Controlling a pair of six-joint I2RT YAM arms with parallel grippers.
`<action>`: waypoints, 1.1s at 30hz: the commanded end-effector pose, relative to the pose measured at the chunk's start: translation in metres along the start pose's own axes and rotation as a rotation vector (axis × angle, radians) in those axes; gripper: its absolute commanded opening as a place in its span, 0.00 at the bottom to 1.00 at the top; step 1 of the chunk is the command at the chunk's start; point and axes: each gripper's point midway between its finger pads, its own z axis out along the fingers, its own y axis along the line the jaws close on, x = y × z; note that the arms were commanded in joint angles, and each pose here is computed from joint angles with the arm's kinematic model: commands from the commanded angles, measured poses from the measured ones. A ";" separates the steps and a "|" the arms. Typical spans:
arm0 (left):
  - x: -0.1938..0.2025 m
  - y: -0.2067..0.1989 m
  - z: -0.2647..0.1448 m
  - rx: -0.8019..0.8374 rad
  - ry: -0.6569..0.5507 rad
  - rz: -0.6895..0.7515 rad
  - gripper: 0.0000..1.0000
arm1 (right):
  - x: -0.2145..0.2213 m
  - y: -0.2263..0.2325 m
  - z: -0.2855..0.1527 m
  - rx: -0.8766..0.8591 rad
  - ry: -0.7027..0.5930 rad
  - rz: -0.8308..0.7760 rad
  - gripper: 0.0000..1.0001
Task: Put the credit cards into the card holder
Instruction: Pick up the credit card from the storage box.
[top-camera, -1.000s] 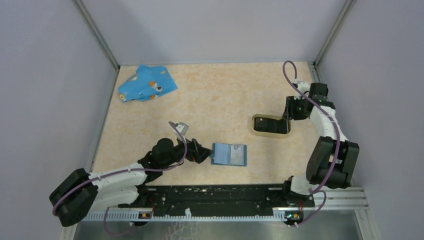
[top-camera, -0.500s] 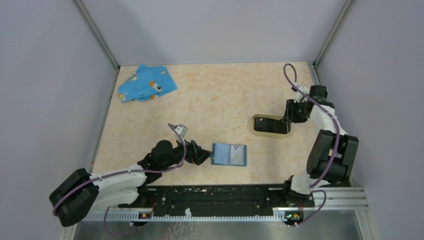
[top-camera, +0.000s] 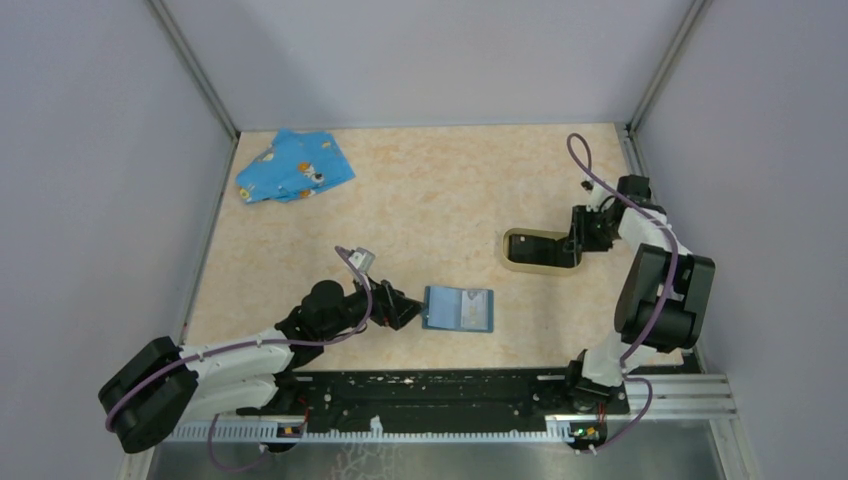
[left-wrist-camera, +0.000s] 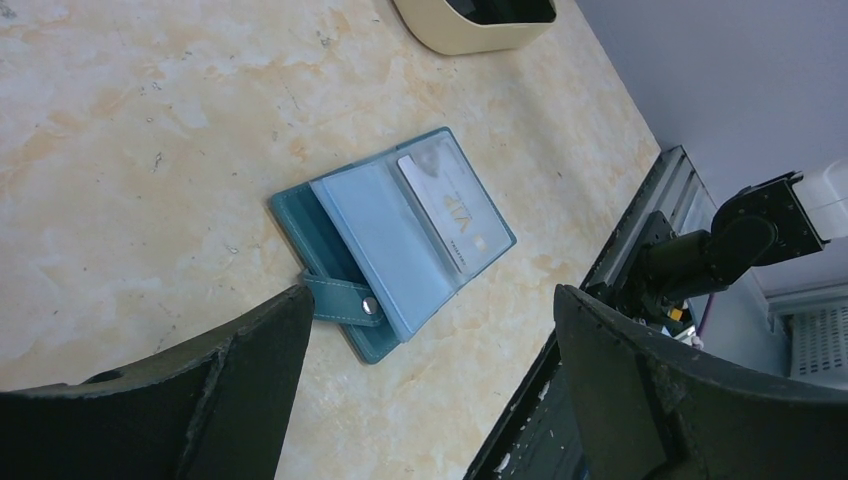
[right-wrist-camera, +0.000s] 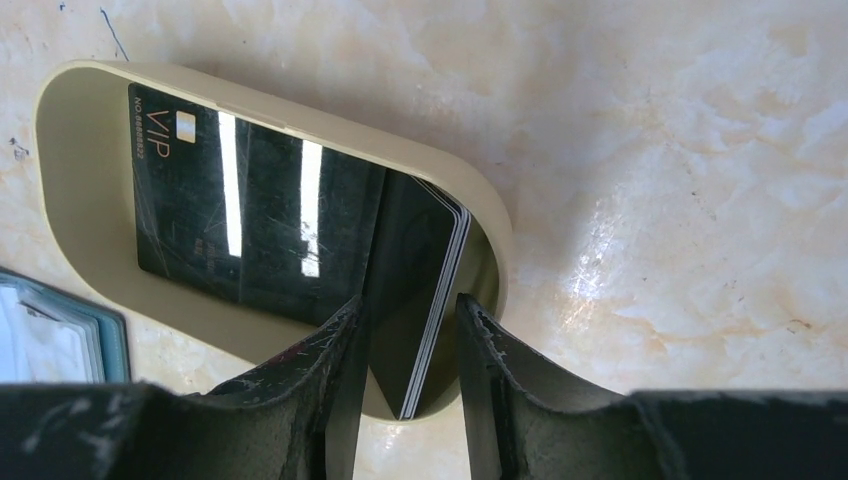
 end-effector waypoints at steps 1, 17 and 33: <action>-0.002 -0.009 -0.001 0.045 -0.014 -0.007 0.95 | -0.001 -0.001 0.003 -0.026 0.002 -0.001 0.36; 0.000 -0.014 -0.001 0.074 -0.003 -0.022 0.95 | 0.010 -0.004 0.020 -0.048 0.067 0.064 0.29; 0.000 -0.016 -0.002 0.082 -0.008 -0.025 0.95 | 0.006 0.002 0.008 -0.241 0.025 0.195 0.00</action>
